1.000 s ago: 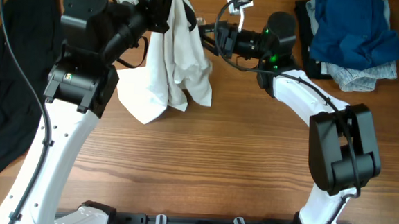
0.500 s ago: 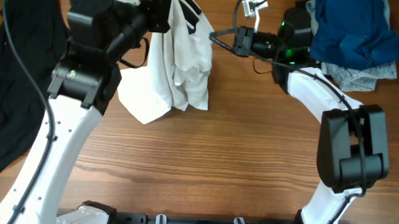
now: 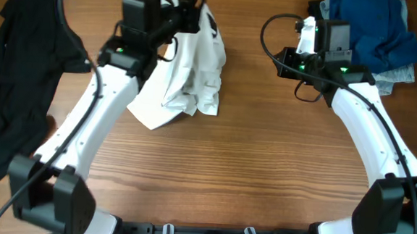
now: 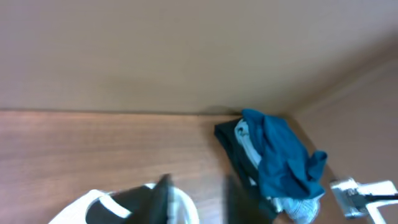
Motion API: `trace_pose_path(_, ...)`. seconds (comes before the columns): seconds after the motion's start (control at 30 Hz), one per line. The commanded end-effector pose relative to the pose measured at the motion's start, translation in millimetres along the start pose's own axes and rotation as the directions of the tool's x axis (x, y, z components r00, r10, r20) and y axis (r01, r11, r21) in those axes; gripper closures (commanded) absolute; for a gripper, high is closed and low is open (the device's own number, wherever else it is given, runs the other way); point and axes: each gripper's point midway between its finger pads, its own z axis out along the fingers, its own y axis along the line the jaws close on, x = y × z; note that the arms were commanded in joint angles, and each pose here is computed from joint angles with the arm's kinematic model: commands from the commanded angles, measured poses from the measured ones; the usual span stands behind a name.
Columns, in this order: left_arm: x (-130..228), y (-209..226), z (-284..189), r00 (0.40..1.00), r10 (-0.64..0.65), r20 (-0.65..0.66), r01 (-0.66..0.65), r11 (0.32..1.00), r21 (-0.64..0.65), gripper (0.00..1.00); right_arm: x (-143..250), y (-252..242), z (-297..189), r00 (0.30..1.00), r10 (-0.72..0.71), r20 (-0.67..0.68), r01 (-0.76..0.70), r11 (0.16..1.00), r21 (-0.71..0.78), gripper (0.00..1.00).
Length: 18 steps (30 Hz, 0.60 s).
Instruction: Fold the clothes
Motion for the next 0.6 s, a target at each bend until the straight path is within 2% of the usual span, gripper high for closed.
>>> trace_pose_path(0.0, 11, -1, 14, 0.991, 0.134, -0.023, -0.134, 0.991, -0.002, 0.00, 1, -5, -3, 0.999, -0.038, -0.002, 0.038, 0.998, 0.047, 0.80)
trace_pose_path(0.13, 33, 37, -6, 0.977, 0.136, -0.163, -0.157, 0.979, -0.126, 0.00, 4, -3, -3, 0.999, -0.039, -0.016, 0.040, 0.999, 0.030, 0.78)
trace_pose_path(0.2, 54, 64, -31, 0.955, 0.079, -0.286, -0.140, 0.970, -0.201, 0.00, 4, 1, -3, 0.999, -0.046, -0.020, 0.046, 0.999, 0.007, 0.77)
trace_pose_path(0.3, 87, 94, -66, 0.899, -0.052, -0.436, -0.092, 0.949, -0.303, 0.00, 6, 1, -3, 0.999, -0.044, -0.028, 0.044, 0.999, 0.005, 0.75)
trace_pose_path(0.4, 122, 102, -92, 0.816, -0.154, -0.557, -0.071, 0.930, -0.361, 0.00, 12, 3, -3, 0.997, -0.061, -0.052, 0.060, 0.998, -0.009, 0.74)
trace_pose_path(0.5, 140, 102, -109, 0.765, -0.272, -0.584, -0.018, 0.897, -0.441, 0.00, 15, 6, -3, 0.994, -0.087, -0.059, 0.086, 0.996, -0.013, 0.71)
trace_pose_path(0.57, 145, 97, -115, 0.748, -0.304, -0.591, -0.001, 0.889, -0.459, 0.00, 18, 7, -2, 0.994, -0.088, -0.072, 0.087, 0.996, -0.015, 0.69)
